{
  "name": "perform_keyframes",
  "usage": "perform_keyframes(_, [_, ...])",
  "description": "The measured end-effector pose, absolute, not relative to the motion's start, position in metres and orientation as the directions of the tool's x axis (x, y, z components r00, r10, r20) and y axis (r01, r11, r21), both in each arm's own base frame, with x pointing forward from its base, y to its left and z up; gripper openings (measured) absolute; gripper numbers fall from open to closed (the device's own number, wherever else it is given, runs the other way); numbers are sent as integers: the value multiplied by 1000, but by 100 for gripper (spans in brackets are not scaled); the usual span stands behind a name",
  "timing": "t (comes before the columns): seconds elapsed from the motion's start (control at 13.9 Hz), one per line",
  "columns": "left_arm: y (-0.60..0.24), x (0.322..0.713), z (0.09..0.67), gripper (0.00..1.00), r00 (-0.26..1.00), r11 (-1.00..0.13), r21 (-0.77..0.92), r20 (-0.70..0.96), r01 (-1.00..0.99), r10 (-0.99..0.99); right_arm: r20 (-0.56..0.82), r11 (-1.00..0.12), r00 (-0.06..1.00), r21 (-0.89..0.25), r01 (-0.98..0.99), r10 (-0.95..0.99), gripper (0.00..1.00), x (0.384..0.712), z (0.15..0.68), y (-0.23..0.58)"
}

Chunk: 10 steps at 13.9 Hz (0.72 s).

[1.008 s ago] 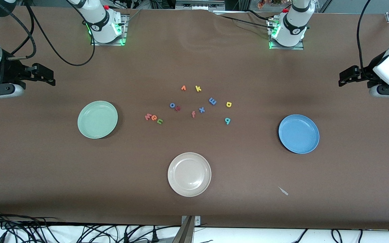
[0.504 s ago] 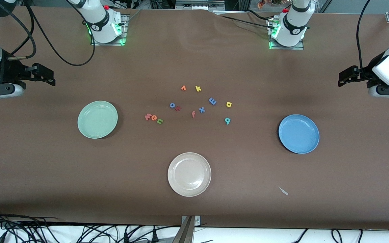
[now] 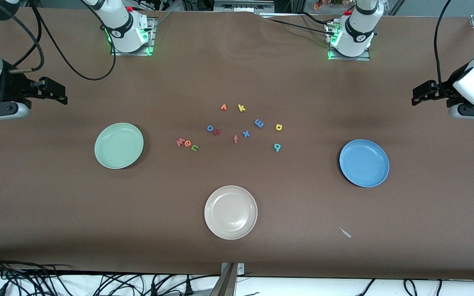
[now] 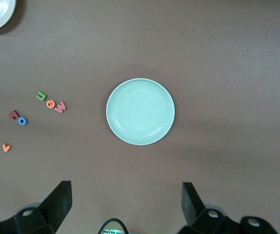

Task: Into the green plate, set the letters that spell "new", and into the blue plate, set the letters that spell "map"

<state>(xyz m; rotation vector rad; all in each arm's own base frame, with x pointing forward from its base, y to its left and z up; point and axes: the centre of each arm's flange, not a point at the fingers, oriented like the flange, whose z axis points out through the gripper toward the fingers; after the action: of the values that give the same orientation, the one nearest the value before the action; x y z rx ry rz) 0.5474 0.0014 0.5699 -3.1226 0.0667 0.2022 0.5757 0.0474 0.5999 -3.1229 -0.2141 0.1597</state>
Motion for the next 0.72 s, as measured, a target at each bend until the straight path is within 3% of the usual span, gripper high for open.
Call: perform_keyframes(0.72, [1, 548, 568, 100, 990, -999, -8, -131, -44, -42, -101, -991, 985, -14, 136, 137, 100, 576, 600, 47])
